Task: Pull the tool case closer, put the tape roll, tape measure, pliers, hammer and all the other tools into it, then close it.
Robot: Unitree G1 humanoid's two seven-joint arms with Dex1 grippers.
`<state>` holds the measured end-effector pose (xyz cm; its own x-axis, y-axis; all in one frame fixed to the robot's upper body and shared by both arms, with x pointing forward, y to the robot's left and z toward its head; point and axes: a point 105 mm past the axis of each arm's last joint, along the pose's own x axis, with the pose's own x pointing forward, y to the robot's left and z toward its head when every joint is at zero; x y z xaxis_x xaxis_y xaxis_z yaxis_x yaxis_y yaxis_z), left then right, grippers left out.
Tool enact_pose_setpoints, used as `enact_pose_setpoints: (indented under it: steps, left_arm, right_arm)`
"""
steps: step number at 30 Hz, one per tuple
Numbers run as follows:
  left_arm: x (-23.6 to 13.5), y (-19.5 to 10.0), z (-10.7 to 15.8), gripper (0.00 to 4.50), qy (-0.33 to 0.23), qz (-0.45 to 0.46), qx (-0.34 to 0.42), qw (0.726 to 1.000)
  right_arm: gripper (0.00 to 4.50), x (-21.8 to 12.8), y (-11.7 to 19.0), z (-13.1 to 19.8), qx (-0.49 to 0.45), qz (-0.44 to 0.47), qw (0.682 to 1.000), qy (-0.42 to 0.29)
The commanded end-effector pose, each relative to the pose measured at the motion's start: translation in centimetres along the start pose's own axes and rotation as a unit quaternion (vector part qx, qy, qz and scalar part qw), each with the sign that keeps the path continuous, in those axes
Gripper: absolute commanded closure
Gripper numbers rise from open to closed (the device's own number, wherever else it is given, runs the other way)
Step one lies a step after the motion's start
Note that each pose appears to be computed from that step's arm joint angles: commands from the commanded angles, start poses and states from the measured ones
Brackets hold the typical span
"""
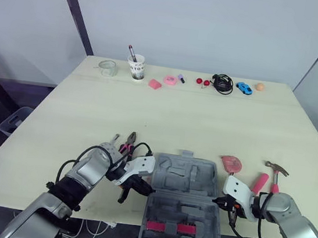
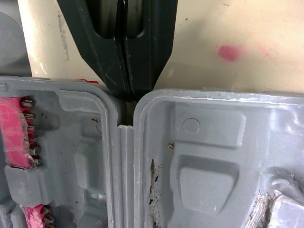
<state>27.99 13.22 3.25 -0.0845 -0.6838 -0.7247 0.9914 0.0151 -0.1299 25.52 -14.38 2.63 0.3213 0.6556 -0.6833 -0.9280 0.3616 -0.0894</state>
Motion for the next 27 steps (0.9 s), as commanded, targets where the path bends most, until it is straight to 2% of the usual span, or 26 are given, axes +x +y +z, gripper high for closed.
enact_pose_setpoints:
  steps: [1,11,27]
  left_arm:
    - [0.5,-0.4,-0.3,4.46,0.006,-0.01,0.003,1.0]
    - [0.2,-0.1,-0.4,4.46,0.005,-0.001,-0.005,1.0]
    - [-0.7,-0.3,-2.0,4.46,0.008,0.012,-0.036,0.999]
  right_arm:
    - [4.5,0.2,0.2,0.5,-0.009,0.0,1.0,-0.013]
    - [4.5,-0.2,-0.3,-0.2,-0.003,-0.009,1.0,-0.003]
    - [4.5,-2.1,-0.8,-1.4,0.01,-0.041,0.999,0.005]
